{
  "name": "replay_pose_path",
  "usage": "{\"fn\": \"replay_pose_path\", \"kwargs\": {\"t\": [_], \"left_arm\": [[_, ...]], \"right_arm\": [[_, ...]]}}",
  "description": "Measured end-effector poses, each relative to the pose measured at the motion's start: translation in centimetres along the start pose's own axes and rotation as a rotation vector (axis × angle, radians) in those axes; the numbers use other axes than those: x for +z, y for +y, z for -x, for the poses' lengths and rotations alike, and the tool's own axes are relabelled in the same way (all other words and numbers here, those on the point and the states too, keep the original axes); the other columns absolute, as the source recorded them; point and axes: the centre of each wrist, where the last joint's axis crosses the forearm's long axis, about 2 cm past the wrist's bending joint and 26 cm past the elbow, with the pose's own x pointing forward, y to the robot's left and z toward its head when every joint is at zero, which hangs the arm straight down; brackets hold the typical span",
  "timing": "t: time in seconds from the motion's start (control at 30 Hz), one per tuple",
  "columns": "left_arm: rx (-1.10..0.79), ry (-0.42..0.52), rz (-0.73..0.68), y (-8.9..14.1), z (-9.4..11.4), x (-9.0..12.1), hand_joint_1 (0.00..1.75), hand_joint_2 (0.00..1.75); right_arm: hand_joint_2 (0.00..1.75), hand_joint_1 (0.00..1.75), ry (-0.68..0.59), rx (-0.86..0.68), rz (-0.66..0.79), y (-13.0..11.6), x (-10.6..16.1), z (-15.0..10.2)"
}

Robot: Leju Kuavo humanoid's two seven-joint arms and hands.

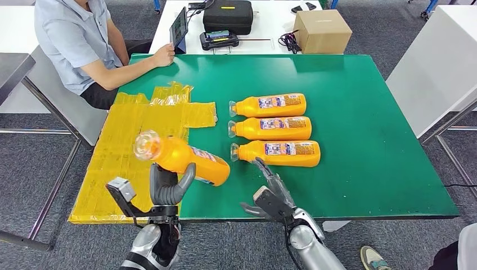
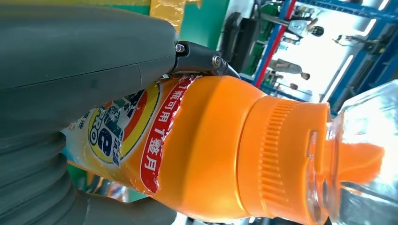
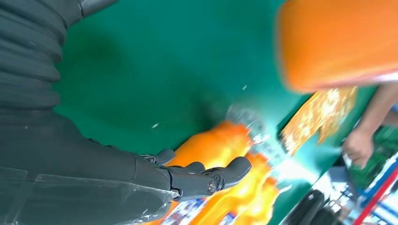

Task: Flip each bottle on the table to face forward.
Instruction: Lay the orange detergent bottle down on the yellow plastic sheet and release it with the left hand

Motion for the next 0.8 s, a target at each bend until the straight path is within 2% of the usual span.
{"fn": "replay_pose_path", "kwargs": {"t": [0.13,0.2,0.27,0.33,0.4,0.5,0.6,0.8], "left_arm": [[-0.079,-0.057,-0.038,0.5,-0.6,-0.2,1.75,1.75],[-0.291,-0.142,-0.078,1.1,-0.9,-0.4,1.75,1.75],[-0.609,-0.288,-0.083,2.1,-1.3,-0.7,1.75,1.75],[-0.896,-0.422,-0.022,3.1,-1.9,-1.2,1.75,1.75],[-1.101,-0.472,0.052,4.2,-2.2,-1.6,1.75,1.75],[-1.341,-0.482,0.116,5.7,-2.7,-1.9,1.75,1.75],[-1.493,-0.465,0.13,6.9,-3.1,-2.1,1.75,1.75],[-1.61,-0.366,0.129,8.0,-2.6,-3.0,1.75,1.75]], "right_arm": [[1.75,0.0,0.02,-0.011,0.032,-0.2,0.3,0.3],[1.75,0.0,0.032,-0.018,0.053,-0.3,0.6,0.5],[1.75,0.0,0.043,-0.021,0.072,-0.5,1.1,0.8],[1.75,0.0,0.052,-0.023,0.09,-0.6,1.5,1.1],[1.75,0.0,0.058,-0.027,0.107,-0.7,1.9,1.2],[1.75,0.0,0.065,-0.036,0.131,-0.7,2.6,1.4],[1.75,0.0,0.066,-0.045,0.144,-0.6,3.1,1.4],[1.75,0.0,0.046,-0.061,0.143,-0.4,3.1,1.2]]}}
